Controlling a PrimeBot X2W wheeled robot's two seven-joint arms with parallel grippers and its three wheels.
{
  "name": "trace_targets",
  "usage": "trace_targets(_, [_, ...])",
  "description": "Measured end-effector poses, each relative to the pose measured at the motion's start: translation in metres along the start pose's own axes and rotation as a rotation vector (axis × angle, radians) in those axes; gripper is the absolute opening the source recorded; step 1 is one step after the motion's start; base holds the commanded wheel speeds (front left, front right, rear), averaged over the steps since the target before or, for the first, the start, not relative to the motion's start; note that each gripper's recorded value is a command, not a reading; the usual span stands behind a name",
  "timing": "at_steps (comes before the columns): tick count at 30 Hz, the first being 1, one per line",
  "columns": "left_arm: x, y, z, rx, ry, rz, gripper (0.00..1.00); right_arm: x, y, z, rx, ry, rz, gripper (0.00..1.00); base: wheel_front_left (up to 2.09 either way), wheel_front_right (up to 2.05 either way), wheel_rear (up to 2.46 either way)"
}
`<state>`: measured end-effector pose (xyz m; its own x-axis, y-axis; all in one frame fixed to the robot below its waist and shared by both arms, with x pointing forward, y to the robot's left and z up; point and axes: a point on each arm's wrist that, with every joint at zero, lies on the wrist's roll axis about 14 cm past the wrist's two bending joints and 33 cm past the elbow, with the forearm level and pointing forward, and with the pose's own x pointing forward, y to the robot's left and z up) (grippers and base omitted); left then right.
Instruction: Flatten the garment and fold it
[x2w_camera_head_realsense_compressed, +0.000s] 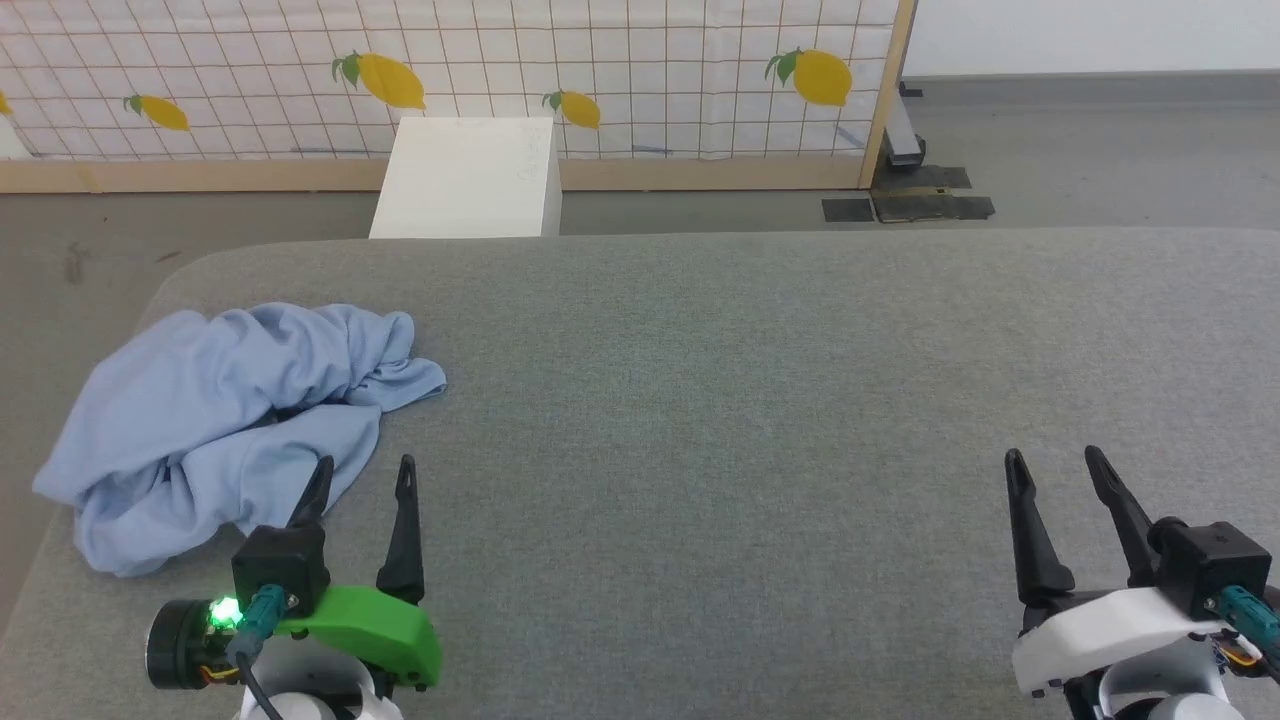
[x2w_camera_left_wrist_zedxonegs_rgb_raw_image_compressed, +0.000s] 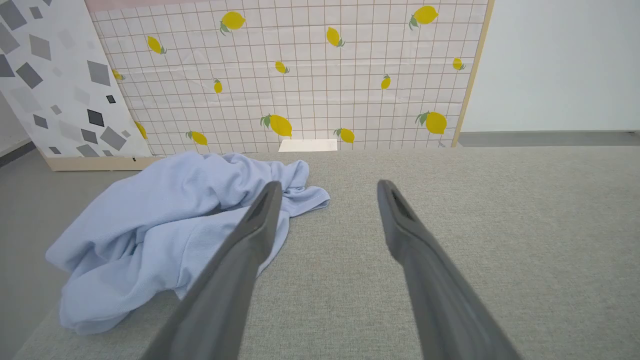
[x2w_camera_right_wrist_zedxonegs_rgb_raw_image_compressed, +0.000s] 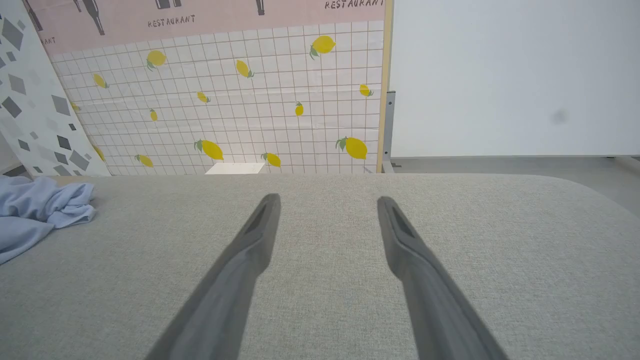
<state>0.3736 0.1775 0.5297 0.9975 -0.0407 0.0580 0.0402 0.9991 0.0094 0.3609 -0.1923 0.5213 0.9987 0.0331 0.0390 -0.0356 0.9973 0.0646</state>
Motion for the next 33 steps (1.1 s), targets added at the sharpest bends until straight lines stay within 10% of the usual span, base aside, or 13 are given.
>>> trace_targets(33, [-0.0042,0.0089,-0.0074,-0.033,-0.014,0.003,1.0,-0.0025,-0.0042,-0.0062,0.03,-0.021,-0.015,1.0,0.0,0.0,0.0])
